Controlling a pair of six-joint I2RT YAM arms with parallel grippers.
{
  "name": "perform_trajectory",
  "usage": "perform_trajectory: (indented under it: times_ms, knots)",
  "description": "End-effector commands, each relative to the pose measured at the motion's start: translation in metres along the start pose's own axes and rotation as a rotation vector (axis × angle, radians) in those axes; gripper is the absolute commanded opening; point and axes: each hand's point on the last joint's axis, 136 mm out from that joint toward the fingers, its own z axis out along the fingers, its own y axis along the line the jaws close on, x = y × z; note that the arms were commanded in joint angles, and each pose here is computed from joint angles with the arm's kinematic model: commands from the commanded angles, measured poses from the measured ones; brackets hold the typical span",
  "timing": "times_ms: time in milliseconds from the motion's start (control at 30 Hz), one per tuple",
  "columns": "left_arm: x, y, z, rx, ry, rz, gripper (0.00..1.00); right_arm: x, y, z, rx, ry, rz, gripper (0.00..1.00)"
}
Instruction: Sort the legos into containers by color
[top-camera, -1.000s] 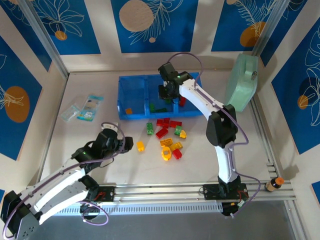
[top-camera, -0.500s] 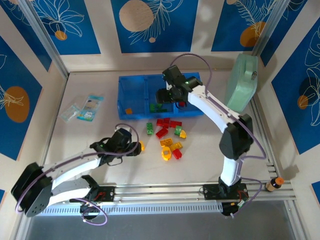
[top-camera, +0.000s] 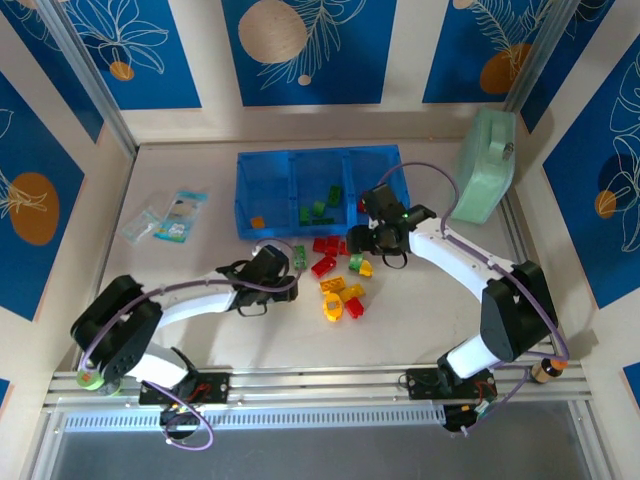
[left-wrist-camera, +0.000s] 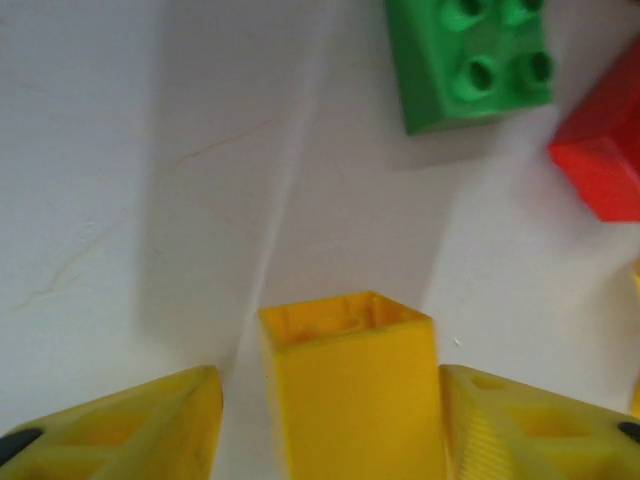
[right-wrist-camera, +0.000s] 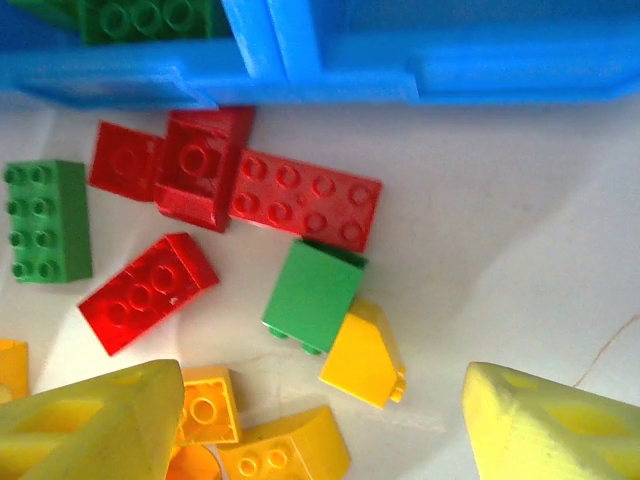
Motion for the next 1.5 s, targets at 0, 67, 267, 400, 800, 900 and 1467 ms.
perform_trajectory:
  times_ms: [0, 67, 267, 400, 800, 900, 1467]
  knots:
    - [0.007, 0.009, 0.005, -0.072, 0.047, -0.018, 0.53, -0.011, 0.005, -0.019, -0.063, -0.077, 0.04, 0.74]
    - [0.009, 0.013, 0.007, -0.097, 0.057, -0.021, 0.47, -0.011, 0.001, -0.022, -0.063, -0.088, 0.049, 0.74]
    - [-0.015, 0.012, -0.019, -0.126, -0.025, 0.001, 0.25, -0.005, -0.005, -0.025, -0.078, -0.097, 0.068, 0.73]
    - [-0.075, 0.009, -0.06, -0.134, -0.171, 0.004, 0.24, 0.003, -0.004, -0.023, -0.1, -0.087, 0.074, 0.72]
    - [-0.232, 0.026, -0.052, -0.145, -0.256, -0.034, 0.28, 0.05, 0.021, -0.023, -0.119, -0.019, -0.029, 0.71]
    - [-0.25, 0.028, -0.042, -0.147, -0.239, -0.033, 0.46, 0.065, 0.031, -0.028, -0.148, -0.001, -0.071, 0.71]
    - [-0.189, 0.006, -0.159, 0.044, -0.457, 0.018, 0.72, 0.127, 0.064, -0.009, -0.013, 0.148, -0.217, 0.69]
